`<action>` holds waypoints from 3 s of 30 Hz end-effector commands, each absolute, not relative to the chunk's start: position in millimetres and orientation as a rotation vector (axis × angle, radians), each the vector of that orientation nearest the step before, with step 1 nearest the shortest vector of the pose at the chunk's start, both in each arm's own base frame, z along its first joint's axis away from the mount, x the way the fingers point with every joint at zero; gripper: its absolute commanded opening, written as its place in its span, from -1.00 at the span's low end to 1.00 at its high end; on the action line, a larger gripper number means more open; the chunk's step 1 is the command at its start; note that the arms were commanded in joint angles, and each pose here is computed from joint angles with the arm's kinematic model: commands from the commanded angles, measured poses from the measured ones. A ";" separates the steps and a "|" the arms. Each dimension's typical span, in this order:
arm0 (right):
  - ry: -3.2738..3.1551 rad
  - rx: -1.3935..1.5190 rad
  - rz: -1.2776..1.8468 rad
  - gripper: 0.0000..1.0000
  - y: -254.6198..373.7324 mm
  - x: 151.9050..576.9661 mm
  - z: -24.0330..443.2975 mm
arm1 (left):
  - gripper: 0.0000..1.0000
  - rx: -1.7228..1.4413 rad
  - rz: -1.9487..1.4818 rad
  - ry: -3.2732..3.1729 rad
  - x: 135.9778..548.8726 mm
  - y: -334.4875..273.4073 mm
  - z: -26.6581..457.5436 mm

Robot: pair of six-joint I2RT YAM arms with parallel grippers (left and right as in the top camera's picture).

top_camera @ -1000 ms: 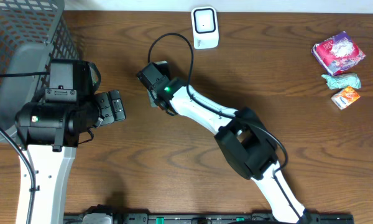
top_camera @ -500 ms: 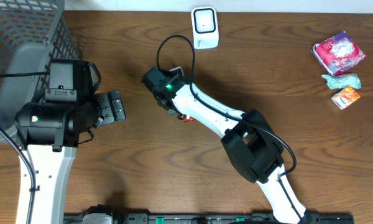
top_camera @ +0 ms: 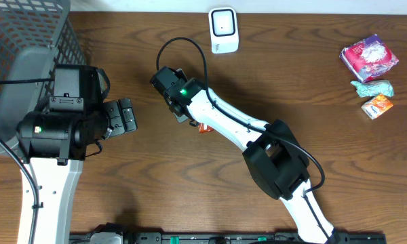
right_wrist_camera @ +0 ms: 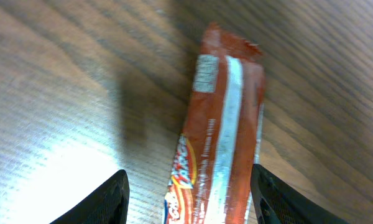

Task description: Scan the item barcode

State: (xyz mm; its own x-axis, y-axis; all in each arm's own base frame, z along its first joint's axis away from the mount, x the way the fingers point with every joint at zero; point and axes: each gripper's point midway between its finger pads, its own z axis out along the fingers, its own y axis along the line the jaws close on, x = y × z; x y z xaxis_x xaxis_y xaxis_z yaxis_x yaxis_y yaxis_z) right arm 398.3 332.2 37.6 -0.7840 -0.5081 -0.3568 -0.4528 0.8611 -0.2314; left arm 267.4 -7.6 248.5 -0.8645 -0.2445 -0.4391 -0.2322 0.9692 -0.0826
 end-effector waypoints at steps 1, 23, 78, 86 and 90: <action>2.606 -0.787 -0.167 0.16 335.0 394.1 44.8 | 0.96 -0.358 -0.039 2.652 267.1 -7.0 249.9; 2.649 -0.840 -0.253 0.13 322.4 386.4 7.8 | 0.96 -0.358 -0.039 2.652 267.2 -7.0 249.9; 2.903 -0.143 1.530 -0.97 302.2 397.6 26.7 | 0.96 -0.358 -0.039 2.652 267.2 -7.0 249.9; 2.995 0.090 1.143 -0.70 236.9 427.8 -3.7 | 0.96 -0.358 -0.039 2.652 267.2 -7.0 249.9; 3.012 0.093 1.026 -0.50 207.7 437.3 13.5 | 0.96 -0.358 -0.039 2.652 267.2 -7.0 249.9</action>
